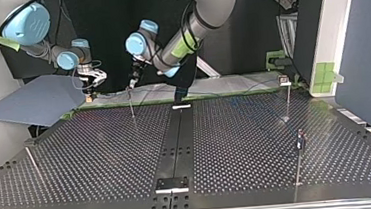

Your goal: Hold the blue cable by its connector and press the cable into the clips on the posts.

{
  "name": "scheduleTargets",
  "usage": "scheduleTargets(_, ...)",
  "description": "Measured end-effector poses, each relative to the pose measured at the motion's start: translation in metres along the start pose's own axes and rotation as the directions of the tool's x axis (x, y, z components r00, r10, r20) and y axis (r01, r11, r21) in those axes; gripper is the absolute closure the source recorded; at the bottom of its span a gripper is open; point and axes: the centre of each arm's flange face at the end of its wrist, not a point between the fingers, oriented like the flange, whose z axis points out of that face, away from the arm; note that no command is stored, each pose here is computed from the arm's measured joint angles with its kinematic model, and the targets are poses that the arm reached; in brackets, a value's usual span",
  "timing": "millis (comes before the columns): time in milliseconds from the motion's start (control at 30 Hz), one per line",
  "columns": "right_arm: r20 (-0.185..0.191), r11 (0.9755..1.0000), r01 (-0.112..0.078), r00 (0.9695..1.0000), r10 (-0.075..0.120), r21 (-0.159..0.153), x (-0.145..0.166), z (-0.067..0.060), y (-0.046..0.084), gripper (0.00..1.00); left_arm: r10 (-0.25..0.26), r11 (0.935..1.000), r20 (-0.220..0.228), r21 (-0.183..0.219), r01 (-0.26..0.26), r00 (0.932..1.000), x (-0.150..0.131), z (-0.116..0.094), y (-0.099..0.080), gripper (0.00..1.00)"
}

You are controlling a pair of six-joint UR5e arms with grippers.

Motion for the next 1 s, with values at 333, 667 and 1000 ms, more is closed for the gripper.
scheduleTargets(333, 0.001, 1.0, 0.0, 1.0, 0.0, 0.0, -0.001, 0.0, 0.0, 1.0, -0.004, 1.0, -0.009, -0.005, 0.004, 1.0, 0.007, -0.003, 0.003, 0.0)
scheduleTargets(667, 0.002, 1.0, 0.0, 1.0, 0.0, 0.0, -0.002, 0.0, 0.0, 1.0, 0.0, 1.0, -0.014, -0.006, 0.0, 0.9999, 0.003, -0.001, 0.002, 0.0)
scheduleTargets(1000, 0.001, 1.0, -0.002, 1.0, 0.002, 0.0, -0.002, 0.0, 0.0, 1.0, 0.038, 0.9992, -0.044, -0.013, -0.039, 0.9983, -0.005, -0.01, 0.001, 0.0)
